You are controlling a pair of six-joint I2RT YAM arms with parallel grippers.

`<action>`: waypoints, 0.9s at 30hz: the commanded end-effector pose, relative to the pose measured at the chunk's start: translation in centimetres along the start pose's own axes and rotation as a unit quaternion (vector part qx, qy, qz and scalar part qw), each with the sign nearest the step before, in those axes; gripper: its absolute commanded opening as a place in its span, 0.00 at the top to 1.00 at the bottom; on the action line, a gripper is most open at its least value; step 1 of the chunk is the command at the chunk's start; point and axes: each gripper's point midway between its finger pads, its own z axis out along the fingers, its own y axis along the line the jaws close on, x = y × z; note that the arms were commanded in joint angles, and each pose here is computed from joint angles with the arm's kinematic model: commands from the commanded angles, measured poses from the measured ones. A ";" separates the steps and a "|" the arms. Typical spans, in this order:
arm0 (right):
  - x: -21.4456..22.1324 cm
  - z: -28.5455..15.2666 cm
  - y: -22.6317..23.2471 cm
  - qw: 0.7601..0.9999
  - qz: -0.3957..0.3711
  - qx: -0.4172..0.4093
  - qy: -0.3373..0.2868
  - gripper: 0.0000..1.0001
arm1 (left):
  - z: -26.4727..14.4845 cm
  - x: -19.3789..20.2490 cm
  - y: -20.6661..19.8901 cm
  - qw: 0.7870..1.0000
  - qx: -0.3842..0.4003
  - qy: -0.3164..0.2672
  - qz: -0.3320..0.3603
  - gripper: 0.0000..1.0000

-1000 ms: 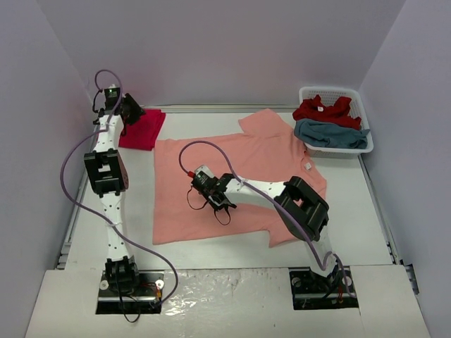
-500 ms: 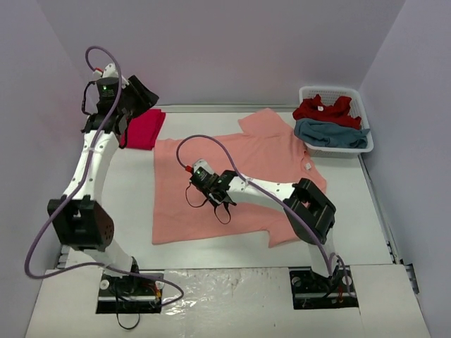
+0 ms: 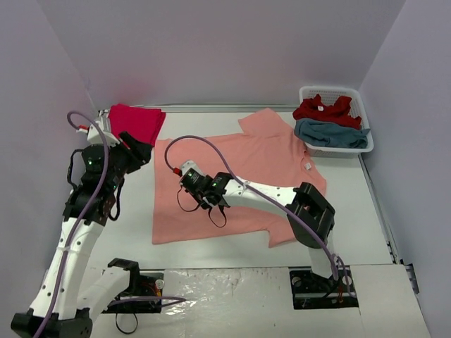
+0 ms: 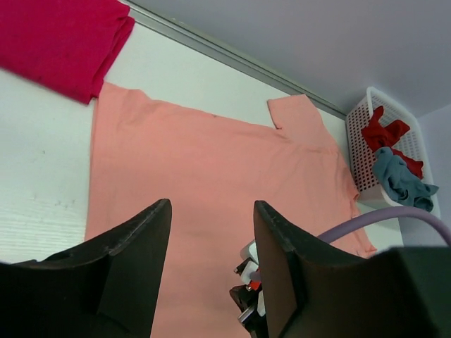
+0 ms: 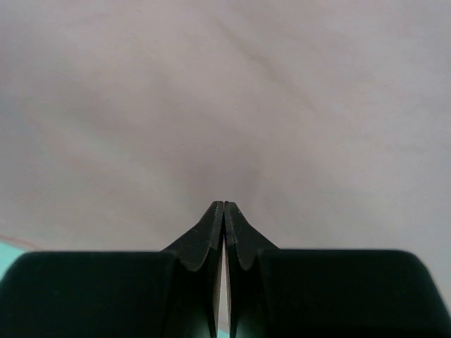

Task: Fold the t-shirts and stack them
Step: Grap the side of the flattened tshirt closest away from the robot with both arms

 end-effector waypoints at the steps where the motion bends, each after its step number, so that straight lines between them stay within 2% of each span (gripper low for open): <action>1: -1.4 -1.3 3.4 0.999 -0.020 -0.034 -0.017 1.00 | -1.9 1.0 1.6 1.000 -0.023 -0.006 0.011 0.51; 3: -0.9 -0.6 5.1 0.999 -0.030 -0.042 -0.011 1.00 | -2.2 2.4 2.6 0.999 -0.035 0.009 0.014 0.51; 14: -0.3 4.2 11.1 0.995 -0.054 -0.082 0.012 1.00 | -3.4 5.1 4.3 0.999 -0.042 0.025 0.022 0.51; 17: -0.1 5.5 11.5 0.995 -0.060 -0.080 0.018 1.00 | -3.1 6.0 3.0 0.999 -0.004 0.044 0.012 0.51; 27: 0.2 9.0 12.3 0.993 -0.057 -0.097 0.038 1.00 | -2.8 6.4 3.3 0.999 -0.004 0.043 0.020 0.51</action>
